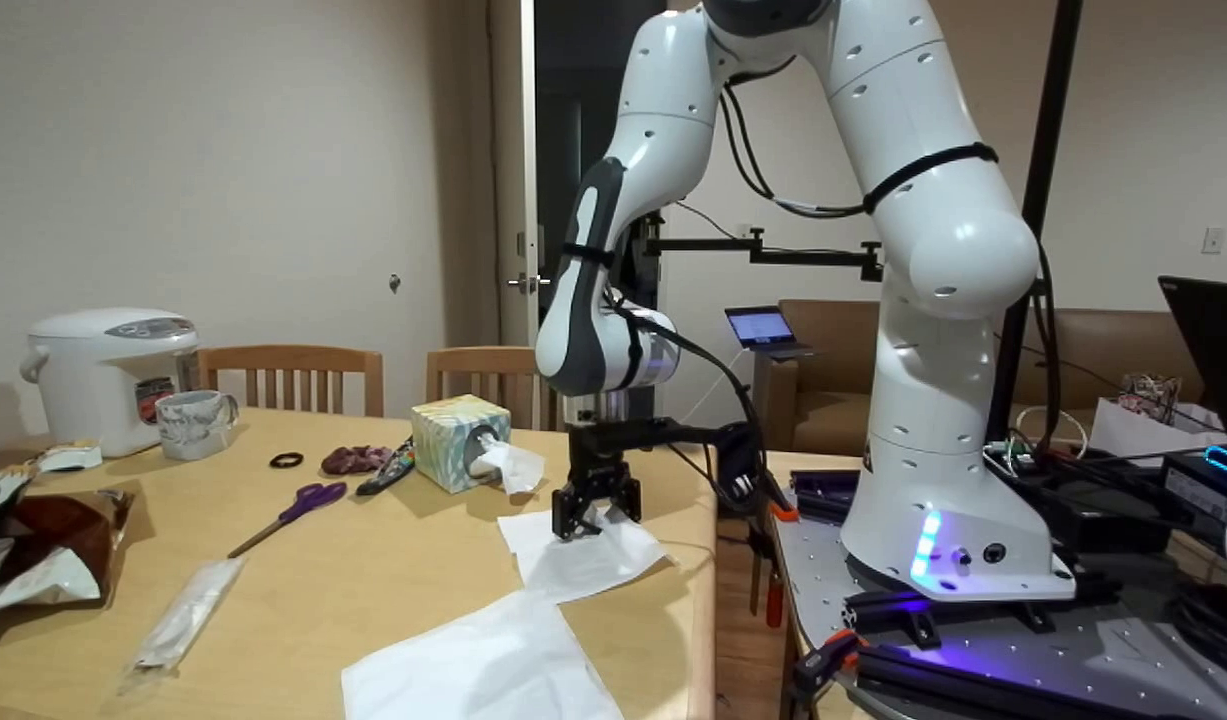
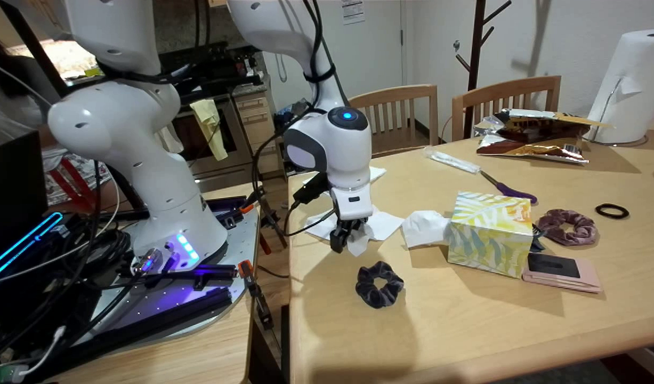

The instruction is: Use a paper towel to wipe the table

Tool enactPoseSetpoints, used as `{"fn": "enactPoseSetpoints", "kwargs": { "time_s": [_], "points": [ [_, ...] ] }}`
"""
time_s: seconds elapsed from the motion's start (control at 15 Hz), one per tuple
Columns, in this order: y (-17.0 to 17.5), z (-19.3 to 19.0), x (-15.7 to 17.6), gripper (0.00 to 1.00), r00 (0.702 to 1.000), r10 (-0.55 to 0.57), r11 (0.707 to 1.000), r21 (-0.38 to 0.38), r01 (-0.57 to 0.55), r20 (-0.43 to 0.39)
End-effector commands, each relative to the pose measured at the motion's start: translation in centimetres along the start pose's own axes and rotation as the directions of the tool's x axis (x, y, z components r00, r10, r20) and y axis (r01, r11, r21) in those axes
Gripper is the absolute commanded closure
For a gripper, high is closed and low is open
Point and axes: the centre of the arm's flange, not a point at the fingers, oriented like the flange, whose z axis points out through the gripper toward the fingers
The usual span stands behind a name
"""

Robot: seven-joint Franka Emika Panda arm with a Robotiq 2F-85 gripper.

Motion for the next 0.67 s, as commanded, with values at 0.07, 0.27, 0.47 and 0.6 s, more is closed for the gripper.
{"fn": "enactPoseSetpoints", "kwargs": {
  "time_s": [0.07, 0.27, 0.47, 0.6],
  "points": [
    [4.2, 2.8, -1.7, 1.0, 0.992, 0.122, 0.992, -0.017, -0.121, 0.028],
    [5.5, 2.6, -2.0, 1.0, 0.983, 0.183, 0.983, 0.004, -0.183, 0.028],
    [6.9, 2.5, -2.3, 1.0, 0.963, 0.267, 0.964, 0.005, -0.267, 0.03],
    [7.7, 2.5, -2.5, 1.0, 0.952, 0.304, 0.952, 0.017, -0.305, 0.039]
  ]
}}
